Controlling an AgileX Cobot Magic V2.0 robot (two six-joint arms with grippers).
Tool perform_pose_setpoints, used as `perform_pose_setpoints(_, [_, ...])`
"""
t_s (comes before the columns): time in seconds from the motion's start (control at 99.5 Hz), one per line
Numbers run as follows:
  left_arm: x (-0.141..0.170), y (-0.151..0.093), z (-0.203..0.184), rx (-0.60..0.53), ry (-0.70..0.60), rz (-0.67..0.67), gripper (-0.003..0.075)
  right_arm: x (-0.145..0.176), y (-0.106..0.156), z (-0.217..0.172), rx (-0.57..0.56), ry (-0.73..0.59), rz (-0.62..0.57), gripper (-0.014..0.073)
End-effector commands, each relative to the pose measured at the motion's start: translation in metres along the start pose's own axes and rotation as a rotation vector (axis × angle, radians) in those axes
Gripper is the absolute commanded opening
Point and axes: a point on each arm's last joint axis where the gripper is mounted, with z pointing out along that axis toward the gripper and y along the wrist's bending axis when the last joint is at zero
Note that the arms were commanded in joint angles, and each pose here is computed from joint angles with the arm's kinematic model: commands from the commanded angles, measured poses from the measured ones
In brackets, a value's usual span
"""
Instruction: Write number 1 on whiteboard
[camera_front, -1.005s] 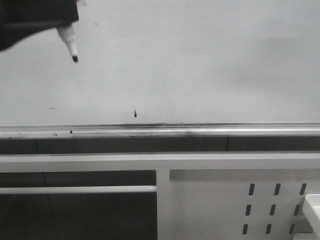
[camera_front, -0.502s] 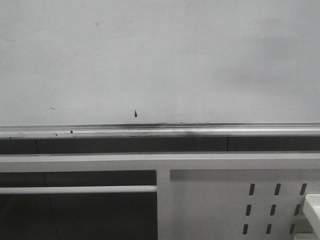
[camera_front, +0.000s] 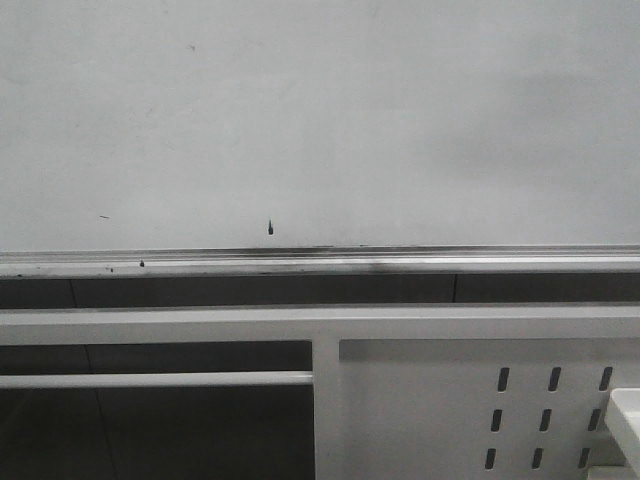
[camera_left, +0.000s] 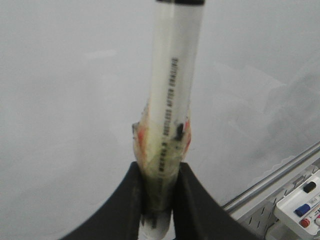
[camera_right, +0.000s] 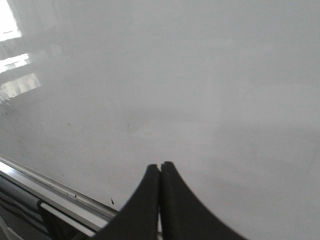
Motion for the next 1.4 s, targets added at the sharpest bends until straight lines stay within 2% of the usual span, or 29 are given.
perform_pose_setpoints(0.0, [-0.021,-0.004,-0.003,0.037,-0.12,-0.009,-0.002,-0.013,0.004,0.001,-0.045,-0.057,-0.001,-0.005])
perform_pose_setpoints(0.342, [-0.021,-0.004,-0.003,0.037,-0.12,-0.009,-0.002,-0.013,0.004,0.001,-0.047,-0.063,0.012,-0.005])
perform_pose_setpoints(0.452, [-0.021,-0.004,-0.003,0.037,-0.12,-0.009,-0.002,-0.021,0.0,0.001,-0.002,-0.15,0.036,-0.005])
perform_pose_setpoints(0.603, [-0.021,-0.004,-0.003,0.037,-0.12,-0.009,-0.002,-0.031,-0.004,-0.002,0.08,-0.276,-0.069,-0.005])
perform_pose_setpoints(0.884, [-0.021,-0.004,-0.003,0.037,-0.12,-0.009,-0.002,-0.021,0.002,0.002,0.109,-0.164,-0.116,-0.005])
perform_pose_setpoints(1.386, [-0.021,-0.004,-0.003,0.037,-0.12,-0.009,-0.002,-0.02,0.005,0.002,0.091,-0.161,-0.124,-0.005])
